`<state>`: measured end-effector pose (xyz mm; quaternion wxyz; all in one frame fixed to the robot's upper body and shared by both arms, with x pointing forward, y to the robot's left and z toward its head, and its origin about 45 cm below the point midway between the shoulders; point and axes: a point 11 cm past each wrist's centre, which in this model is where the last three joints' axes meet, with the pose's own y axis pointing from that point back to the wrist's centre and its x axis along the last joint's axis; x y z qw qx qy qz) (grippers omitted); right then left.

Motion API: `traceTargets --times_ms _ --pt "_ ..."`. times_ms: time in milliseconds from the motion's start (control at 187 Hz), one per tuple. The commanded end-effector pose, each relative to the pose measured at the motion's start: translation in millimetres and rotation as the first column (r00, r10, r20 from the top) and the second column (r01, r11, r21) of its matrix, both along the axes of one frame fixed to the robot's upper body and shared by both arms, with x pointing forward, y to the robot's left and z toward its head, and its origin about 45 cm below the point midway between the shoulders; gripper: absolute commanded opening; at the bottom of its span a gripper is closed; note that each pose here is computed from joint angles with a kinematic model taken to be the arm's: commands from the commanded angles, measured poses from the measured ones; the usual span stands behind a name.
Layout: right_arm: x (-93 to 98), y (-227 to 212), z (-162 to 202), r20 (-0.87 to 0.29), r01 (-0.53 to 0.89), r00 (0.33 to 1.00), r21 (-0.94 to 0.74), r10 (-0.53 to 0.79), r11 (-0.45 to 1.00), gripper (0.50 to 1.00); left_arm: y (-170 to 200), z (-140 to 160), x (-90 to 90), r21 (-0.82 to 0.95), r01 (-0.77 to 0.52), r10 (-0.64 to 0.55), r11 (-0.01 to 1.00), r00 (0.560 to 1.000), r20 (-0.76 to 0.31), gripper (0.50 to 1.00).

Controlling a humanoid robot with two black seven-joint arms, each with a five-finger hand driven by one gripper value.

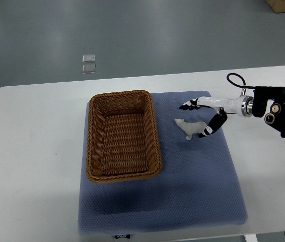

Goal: Place white bear in brown basket with right hand
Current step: 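Lower the right hand over the white bear figurine, then close the right hand fingers around the white bear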

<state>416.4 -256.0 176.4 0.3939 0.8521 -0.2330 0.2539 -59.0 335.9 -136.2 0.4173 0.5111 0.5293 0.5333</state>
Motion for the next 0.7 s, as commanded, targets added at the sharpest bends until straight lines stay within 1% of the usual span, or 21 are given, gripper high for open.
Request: traceTargets --times_ms 0,59,107,214,262,321,391,476,524,589,621,658,696 --pt "-0.7 0.5 -1.6 -0.003 -0.001 1.0 -0.002 0.001 1.0 0.905 0.1 0.0 0.0 0.0 0.001 -0.001 1.0 1.0 0.0 1.0" --pt "-0.4 2.2 -1.3 -0.002 -0.004 1.0 0.0 0.004 1.0 0.895 -0.4 0.0 0.1 -0.001 0.001 -0.001 1.0 1.0 0.0 1.0" --pt "-0.4 3.0 -1.4 -0.003 -0.005 1.0 0.001 0.005 1.0 0.87 0.1 0.0 0.0 0.0 0.001 -0.001 1.0 1.0 0.0 1.0" --pt "-0.2 3.0 -1.0 -0.002 -0.004 1.0 0.002 0.004 1.0 0.858 -0.4 0.0 0.1 -0.001 0.001 -0.001 1.0 1.0 0.0 1.0" --pt "-0.2 3.0 -1.0 -0.002 -0.004 1.0 0.003 0.004 1.0 0.832 -0.4 0.0 0.1 -0.001 0.001 -0.001 1.0 1.0 0.0 1.0" --pt "-0.2 3.0 -1.0 -0.002 -0.004 1.0 0.003 0.004 1.0 0.825 0.1 0.0 0.0 0.0 0.001 -0.001 1.0 1.0 0.0 1.0" --pt "-0.2 3.0 -1.0 -0.002 -0.004 1.0 0.003 0.004 1.0 0.801 0.1 0.0 0.0 0.0 0.001 -0.001 1.0 1.0 0.0 1.0" --pt "0.2 3.2 -0.3 -0.001 -0.004 1.0 0.003 0.004 1.0 0.791 0.1 0.0 0.0 0.0 -0.001 0.001 1.0 1.0 0.0 1.0" --pt "0.1 3.2 -0.4 -0.002 -0.005 1.0 0.003 0.005 1.0 0.758 0.1 0.0 0.0 0.0 0.001 -0.001 1.0 1.0 0.0 1.0" --pt "-0.3 3.0 -1.1 -0.004 -0.004 1.0 0.003 0.004 1.0 0.752 0.1 0.0 0.0 0.0 0.001 -0.001 1.0 1.0 0.0 1.0" --pt "-0.4 3.1 -1.2 -0.005 -0.005 1.0 0.003 0.005 1.0 0.725 0.1 0.0 0.0 0.0 -0.001 0.001 1.0 1.0 0.0 1.0" --pt "-0.6 3.1 -1.3 -0.006 -0.006 1.0 0.003 0.006 1.0 0.713 0.1 0.0 0.0 0.0 0.001 -0.001 1.0 1.0 0.0 1.0" --pt "-0.7 3.1 -1.4 -0.008 -0.006 1.0 0.003 0.006 1.0 0.686 -0.4 0.0 0.1 -0.001 0.001 -0.001 1.0 1.0 0.0 1.0"
